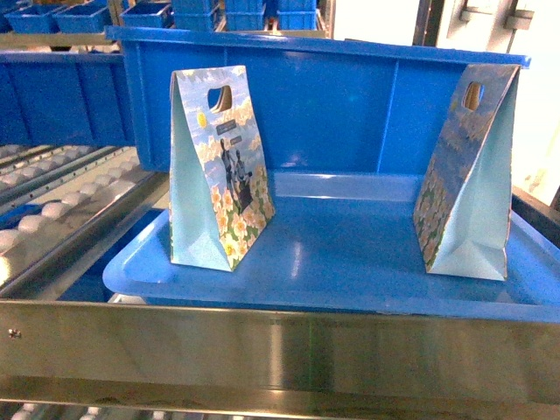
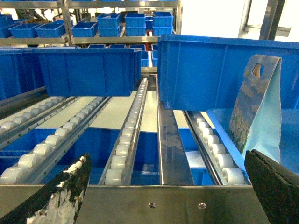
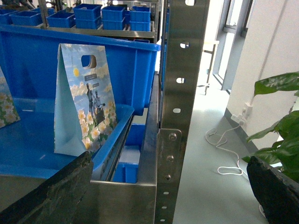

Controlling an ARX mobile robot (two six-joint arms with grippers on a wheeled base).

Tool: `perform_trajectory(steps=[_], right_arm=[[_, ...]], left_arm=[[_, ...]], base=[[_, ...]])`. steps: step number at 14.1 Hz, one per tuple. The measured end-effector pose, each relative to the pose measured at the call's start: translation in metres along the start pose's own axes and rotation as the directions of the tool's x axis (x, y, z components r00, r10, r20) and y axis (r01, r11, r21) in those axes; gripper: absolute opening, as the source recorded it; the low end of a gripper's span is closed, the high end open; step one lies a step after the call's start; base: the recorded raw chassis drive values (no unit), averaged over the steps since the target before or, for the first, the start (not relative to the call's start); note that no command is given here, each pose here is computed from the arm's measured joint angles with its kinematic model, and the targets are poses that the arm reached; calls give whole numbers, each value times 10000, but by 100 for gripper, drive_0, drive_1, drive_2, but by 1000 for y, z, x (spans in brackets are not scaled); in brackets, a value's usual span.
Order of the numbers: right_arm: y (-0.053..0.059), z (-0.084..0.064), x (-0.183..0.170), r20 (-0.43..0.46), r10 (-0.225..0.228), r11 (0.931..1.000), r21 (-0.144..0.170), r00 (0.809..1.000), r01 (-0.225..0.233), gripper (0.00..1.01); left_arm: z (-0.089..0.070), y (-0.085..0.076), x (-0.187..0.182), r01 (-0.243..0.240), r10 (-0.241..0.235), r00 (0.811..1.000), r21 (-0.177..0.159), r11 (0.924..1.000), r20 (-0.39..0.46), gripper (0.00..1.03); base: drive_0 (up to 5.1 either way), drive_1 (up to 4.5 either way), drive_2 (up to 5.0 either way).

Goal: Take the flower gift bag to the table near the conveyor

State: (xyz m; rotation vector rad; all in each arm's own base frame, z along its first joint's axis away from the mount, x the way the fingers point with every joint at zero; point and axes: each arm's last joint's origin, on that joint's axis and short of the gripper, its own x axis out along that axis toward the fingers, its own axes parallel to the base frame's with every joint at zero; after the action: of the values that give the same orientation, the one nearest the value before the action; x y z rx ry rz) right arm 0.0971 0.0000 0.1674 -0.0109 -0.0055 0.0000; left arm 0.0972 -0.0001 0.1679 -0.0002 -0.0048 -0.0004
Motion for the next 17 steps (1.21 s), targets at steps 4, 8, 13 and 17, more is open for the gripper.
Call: perform_trajectory(steps=[4, 8, 13, 17], right_arm=[[0, 0, 0, -4, 0, 10000, 0, 10000, 0, 98], [0, 0, 0, 0, 0, 10000, 0, 10000, 0, 98], [1, 2, 1, 222, 93, 10000, 29, 9997, -94, 98], [14, 7, 21, 212, 611, 9981, 45, 9979, -612, 98]], left_arm=[[0, 0, 0, 0, 0, 10000, 0, 10000, -4, 98], [0, 0, 0, 0, 0, 10000, 0, 10000, 0, 98], [3, -2, 1, 7, -8, 9995, 7, 10000, 328, 98], [7, 4, 28, 26, -16, 9991, -257, 9997, 415, 98]], base=[[0, 0, 0], [0, 0, 0], [0, 0, 0], [0, 0, 0]])
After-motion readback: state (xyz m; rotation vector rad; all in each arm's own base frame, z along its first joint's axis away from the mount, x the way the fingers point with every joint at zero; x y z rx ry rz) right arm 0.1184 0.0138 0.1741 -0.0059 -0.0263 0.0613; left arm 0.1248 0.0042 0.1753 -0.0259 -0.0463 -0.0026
